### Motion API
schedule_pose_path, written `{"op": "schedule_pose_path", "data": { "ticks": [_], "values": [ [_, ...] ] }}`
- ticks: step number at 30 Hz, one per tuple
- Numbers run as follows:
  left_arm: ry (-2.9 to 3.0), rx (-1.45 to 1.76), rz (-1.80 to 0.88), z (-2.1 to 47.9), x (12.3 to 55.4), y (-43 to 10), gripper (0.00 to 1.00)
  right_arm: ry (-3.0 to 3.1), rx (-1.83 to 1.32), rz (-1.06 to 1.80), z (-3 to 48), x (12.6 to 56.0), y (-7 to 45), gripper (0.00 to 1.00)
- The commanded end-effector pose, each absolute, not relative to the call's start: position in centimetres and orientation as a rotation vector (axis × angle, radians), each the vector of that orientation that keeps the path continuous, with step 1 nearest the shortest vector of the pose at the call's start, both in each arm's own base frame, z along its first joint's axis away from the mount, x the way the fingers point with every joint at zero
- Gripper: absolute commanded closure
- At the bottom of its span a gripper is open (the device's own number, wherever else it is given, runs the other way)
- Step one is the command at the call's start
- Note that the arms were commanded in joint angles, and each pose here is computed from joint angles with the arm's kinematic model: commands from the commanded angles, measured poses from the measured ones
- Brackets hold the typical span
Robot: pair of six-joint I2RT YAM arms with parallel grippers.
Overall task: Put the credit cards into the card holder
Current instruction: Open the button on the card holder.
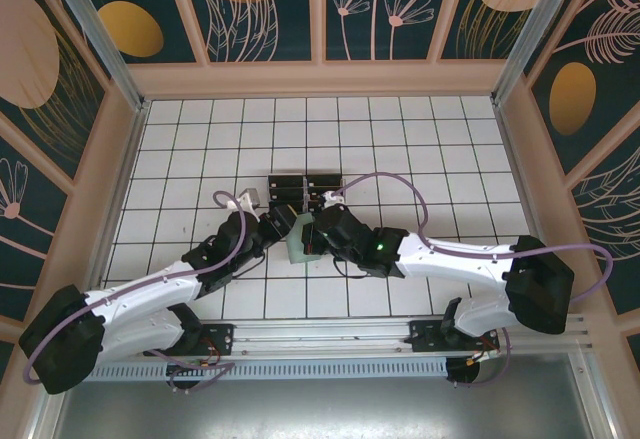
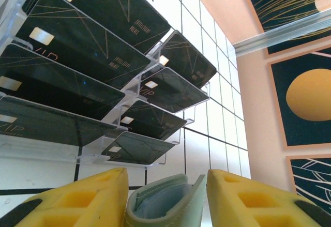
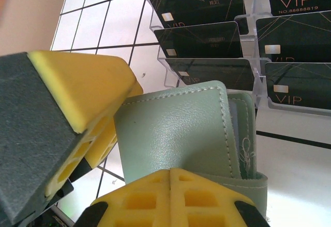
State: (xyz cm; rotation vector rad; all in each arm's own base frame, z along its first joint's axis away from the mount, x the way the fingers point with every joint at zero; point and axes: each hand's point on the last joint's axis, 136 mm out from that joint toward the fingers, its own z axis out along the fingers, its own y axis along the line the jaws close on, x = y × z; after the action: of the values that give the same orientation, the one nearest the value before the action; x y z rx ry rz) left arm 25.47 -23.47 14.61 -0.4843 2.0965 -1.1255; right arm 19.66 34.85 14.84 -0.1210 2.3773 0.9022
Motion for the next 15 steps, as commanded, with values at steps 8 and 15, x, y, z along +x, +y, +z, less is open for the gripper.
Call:
{"op": "schedule_pose_path", "data": {
  "ticks": [8,15],
  "values": [
    [2.094,-0.453,-1.153,14.2,25.0,-24.1,0.31,2.327,-0.066,0.954,16.0,20.3,34.5,1.0],
    [2.119,-0.473,-1.134,12.9,24.5,-23.5,0.27,2.31,-0.05,0.963,16.6,20.6,34.1,1.0]
  ]
}}
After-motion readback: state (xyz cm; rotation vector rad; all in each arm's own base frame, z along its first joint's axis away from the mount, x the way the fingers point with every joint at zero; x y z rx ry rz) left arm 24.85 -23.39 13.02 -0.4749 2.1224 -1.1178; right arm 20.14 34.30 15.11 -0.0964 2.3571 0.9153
